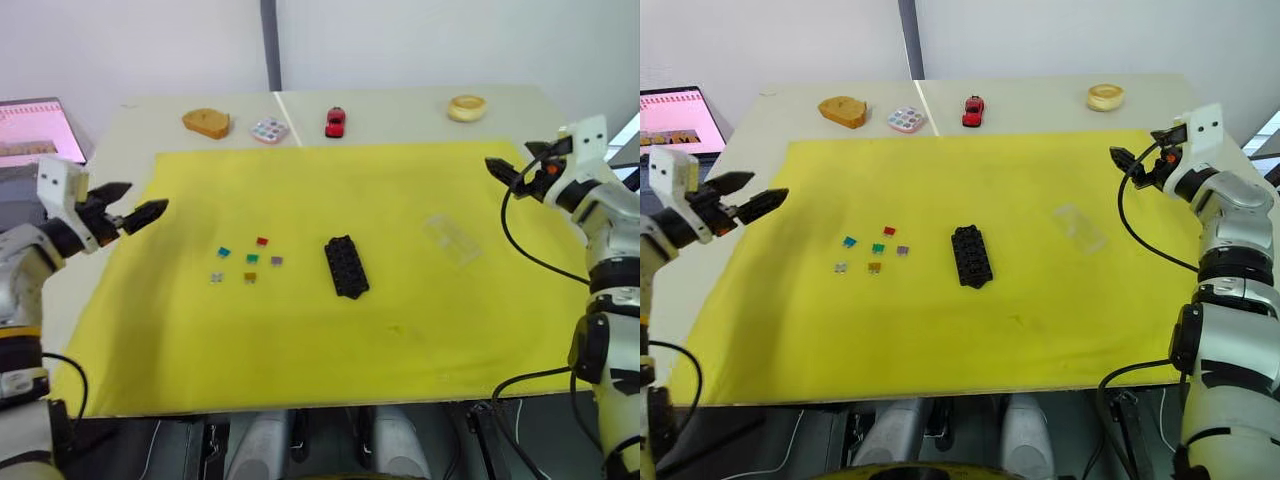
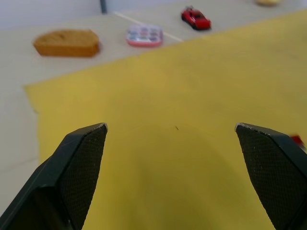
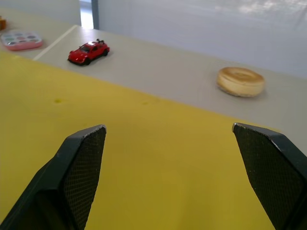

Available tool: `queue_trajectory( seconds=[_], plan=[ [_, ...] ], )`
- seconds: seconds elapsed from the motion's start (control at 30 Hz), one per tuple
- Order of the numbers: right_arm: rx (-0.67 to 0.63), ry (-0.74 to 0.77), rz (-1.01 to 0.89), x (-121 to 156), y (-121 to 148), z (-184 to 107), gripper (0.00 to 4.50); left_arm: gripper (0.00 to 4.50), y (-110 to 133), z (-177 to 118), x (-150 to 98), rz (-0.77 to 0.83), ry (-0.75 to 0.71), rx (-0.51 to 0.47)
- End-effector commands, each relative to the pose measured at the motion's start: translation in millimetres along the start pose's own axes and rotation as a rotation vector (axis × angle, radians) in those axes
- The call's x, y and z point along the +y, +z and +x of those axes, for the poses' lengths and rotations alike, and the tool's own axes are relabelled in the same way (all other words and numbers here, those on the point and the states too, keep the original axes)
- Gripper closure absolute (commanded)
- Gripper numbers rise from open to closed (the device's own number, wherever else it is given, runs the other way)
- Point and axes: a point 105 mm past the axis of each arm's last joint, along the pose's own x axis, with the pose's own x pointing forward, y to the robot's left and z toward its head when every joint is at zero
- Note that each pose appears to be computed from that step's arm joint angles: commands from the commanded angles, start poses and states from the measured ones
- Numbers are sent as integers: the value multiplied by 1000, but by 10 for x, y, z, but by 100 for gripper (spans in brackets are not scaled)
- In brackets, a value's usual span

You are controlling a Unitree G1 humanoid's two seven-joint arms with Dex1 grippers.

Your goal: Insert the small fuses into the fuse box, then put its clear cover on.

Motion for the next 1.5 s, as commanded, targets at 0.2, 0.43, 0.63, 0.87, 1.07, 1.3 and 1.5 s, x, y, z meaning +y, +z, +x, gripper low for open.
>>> queue_trajectory(
  seconds=[0.2,0.43,0.63,0.87,1.07,1.3,1.5],
  plan=[
    [23,653,-57,1262,496,-144,5,0,-194,-337,-566,-94,-252,151],
    [35,1076,-68,2446,580,-477,5,0,-414,-181,-911,-172,-370,208],
    [7,1171,-74,2871,565,-586,5,0,-583,-1,-959,-221,-404,241],
    [9,1116,-72,2877,542,-539,5,0,-682,133,-1018,-282,-456,273],
    [11,1070,-77,2837,507,-508,5,0,-772,260,-1156,-352,-539,315],
    [7,1034,-83,2813,489,-505,5,0,-802,445,-1188,-452,-553,299],
    [3,999,-89,2785,522,-475,5,0,-901,447,-1148,-530,-553,310]
  ],
)
